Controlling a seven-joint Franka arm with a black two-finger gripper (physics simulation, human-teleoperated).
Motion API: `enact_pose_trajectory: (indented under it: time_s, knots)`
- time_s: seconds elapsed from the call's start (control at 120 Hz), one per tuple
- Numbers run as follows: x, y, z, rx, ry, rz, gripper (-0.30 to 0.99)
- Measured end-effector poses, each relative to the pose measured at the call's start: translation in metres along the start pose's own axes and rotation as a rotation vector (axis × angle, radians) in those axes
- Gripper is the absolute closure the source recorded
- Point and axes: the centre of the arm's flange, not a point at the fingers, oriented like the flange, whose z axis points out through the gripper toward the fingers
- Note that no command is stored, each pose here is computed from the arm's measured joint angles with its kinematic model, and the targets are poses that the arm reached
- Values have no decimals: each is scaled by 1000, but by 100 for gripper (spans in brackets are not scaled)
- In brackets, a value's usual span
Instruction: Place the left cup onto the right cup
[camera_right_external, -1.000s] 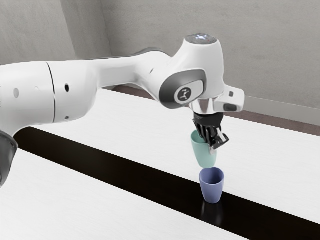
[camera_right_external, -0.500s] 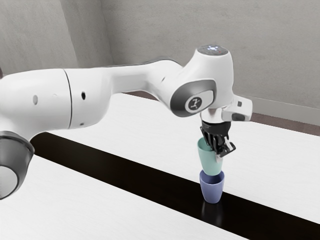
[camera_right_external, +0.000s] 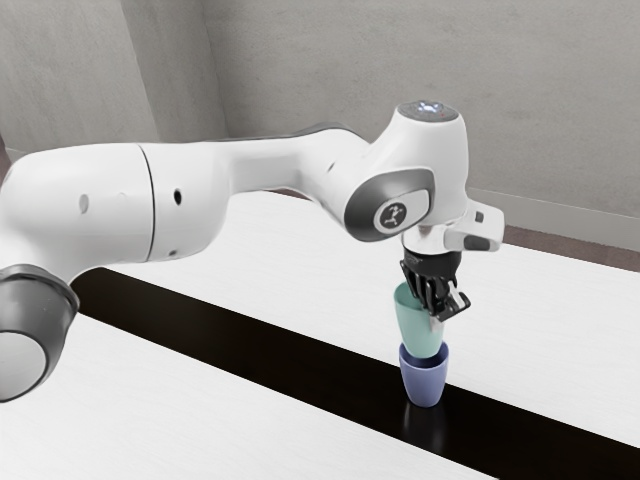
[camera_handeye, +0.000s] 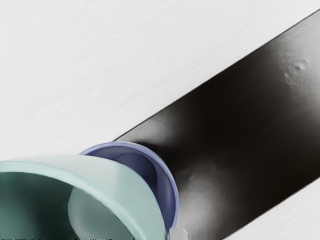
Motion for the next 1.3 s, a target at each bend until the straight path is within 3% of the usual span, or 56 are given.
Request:
enact_pose_trajectory:
  time_s: [1.3]
  knots:
    - [3,0,31,-3,-40,-2,78]
